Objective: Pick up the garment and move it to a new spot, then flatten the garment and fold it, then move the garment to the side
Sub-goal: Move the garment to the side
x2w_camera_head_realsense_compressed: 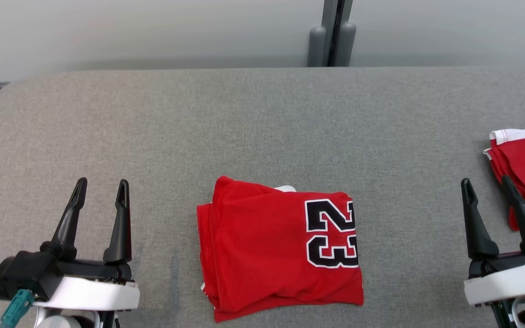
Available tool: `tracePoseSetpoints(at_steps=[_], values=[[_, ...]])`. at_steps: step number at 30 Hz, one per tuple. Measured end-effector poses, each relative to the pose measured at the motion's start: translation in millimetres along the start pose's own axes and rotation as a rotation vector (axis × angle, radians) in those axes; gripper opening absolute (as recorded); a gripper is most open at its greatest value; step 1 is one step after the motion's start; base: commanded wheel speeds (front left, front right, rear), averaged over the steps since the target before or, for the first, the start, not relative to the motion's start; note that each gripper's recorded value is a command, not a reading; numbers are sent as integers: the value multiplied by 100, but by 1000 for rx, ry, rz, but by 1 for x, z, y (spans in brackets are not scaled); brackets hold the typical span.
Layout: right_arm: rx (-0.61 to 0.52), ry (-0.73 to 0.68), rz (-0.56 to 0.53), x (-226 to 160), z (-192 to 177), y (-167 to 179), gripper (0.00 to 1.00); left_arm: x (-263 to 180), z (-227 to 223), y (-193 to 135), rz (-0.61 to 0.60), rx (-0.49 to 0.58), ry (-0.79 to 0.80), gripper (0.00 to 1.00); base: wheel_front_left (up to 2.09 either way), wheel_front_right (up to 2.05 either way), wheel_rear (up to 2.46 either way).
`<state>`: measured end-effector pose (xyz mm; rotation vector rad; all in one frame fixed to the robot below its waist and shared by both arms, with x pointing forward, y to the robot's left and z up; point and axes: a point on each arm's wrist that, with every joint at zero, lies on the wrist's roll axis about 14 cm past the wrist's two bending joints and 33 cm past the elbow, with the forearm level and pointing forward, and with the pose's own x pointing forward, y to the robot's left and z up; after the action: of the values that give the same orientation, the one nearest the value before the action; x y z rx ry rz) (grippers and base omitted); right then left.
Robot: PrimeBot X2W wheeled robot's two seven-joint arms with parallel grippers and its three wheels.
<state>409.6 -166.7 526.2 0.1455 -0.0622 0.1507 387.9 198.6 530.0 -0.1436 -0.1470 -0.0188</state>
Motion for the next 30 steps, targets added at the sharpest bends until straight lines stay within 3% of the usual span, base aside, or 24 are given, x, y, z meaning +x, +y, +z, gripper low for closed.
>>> tracePoseSetpoints(at_steps=[15,30], values=[[-7,22,-44,-50,9,-5,100,-34,12,-10,-35,17,10,100,0,0,0],[-13,21,-46,-57,13,-4,100,-41,13,-8,-30,31,26,100,0,0,0]])
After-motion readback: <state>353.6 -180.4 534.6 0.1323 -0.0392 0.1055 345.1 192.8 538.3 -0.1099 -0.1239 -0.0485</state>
